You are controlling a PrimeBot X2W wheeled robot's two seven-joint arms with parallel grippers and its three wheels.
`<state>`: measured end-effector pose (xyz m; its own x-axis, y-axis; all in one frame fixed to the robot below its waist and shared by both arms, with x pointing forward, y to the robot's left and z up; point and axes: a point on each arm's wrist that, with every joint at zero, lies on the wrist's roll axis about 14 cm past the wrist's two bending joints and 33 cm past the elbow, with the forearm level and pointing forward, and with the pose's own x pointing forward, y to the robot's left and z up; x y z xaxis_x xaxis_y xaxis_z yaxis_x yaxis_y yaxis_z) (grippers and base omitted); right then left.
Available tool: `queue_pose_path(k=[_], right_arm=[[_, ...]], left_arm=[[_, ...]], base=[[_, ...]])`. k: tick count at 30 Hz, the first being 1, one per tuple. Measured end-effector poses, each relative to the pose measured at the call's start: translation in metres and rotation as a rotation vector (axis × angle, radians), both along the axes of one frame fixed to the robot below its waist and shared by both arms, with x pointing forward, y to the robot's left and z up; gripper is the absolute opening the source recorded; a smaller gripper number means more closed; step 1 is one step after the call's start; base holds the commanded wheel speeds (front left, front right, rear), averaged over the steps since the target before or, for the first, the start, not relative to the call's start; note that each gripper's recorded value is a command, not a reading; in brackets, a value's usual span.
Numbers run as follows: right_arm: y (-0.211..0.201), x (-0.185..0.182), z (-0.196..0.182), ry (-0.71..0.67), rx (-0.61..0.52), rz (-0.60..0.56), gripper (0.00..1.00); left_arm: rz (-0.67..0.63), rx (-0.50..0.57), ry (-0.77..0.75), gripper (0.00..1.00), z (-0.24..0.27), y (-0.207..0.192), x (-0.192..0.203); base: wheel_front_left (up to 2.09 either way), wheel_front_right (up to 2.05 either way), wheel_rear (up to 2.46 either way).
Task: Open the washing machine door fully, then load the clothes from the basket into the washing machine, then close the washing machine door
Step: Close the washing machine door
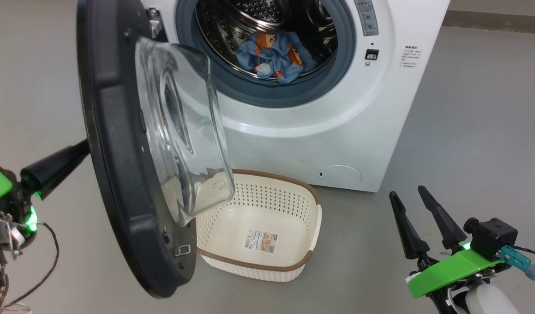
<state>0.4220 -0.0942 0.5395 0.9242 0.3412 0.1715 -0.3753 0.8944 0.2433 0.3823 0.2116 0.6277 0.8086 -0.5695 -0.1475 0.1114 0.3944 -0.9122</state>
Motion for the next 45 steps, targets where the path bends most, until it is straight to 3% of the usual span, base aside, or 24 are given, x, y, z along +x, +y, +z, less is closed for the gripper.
queue_pose_path(k=[12, 13, 14, 16, 18, 19, 23, 40, 45], right_arm=[[0.011, -0.001, 0.006, -0.014, -0.001, 0.030, 1.00], [0.011, -0.001, 0.006, -0.014, -0.001, 0.030, 1.00], [0.012, -0.002, 0.006, -0.015, -0.002, 0.031, 1.00], [0.013, -0.002, 0.006, -0.014, -0.002, 0.034, 1.00], [0.013, -0.002, 0.005, -0.012, -0.003, 0.035, 1.00], [0.013, -0.002, 0.005, -0.011, -0.004, 0.035, 1.00], [0.010, -0.005, 0.000, 0.000, -0.007, 0.031, 1.00], [0.010, -0.007, 0.004, -0.011, -0.005, 0.030, 1.00], [0.010, -0.005, 0.001, -0.002, -0.004, 0.029, 1.00]], left_arm=[[0.046, 0.007, -0.015, 0.00, 0.001, 0.013, -0.013], [0.046, 0.007, -0.015, 0.13, 0.001, 0.013, -0.013], [0.050, 0.008, -0.016, 0.38, 0.001, 0.014, -0.014], [0.070, 0.020, -0.027, 0.49, 0.002, 0.019, -0.014], [0.089, 0.053, -0.044, 0.93, 0.001, 0.024, -0.014], [0.097, 0.071, -0.052, 1.00, 0.000, 0.026, -0.015], [0.132, 0.186, -0.040, 1.00, -0.019, 0.038, -0.021], [0.312, 0.389, -0.180, 1.00, -0.040, 0.066, -0.037], [0.388, 0.492, -0.210, 1.00, -0.049, 0.076, -0.042]], base=[[0.00, 0.00, 0.00], [0.00, 0.00, 0.00], [0.00, 0.00, 0.00], [0.00, 0.00, 0.00], [0.00, 0.00, 0.00], [0.00, 0.00, 0.00], [0.00, 0.00, 0.00], [0.00, 0.00, 0.00], [0.00, 0.00, 0.00]])
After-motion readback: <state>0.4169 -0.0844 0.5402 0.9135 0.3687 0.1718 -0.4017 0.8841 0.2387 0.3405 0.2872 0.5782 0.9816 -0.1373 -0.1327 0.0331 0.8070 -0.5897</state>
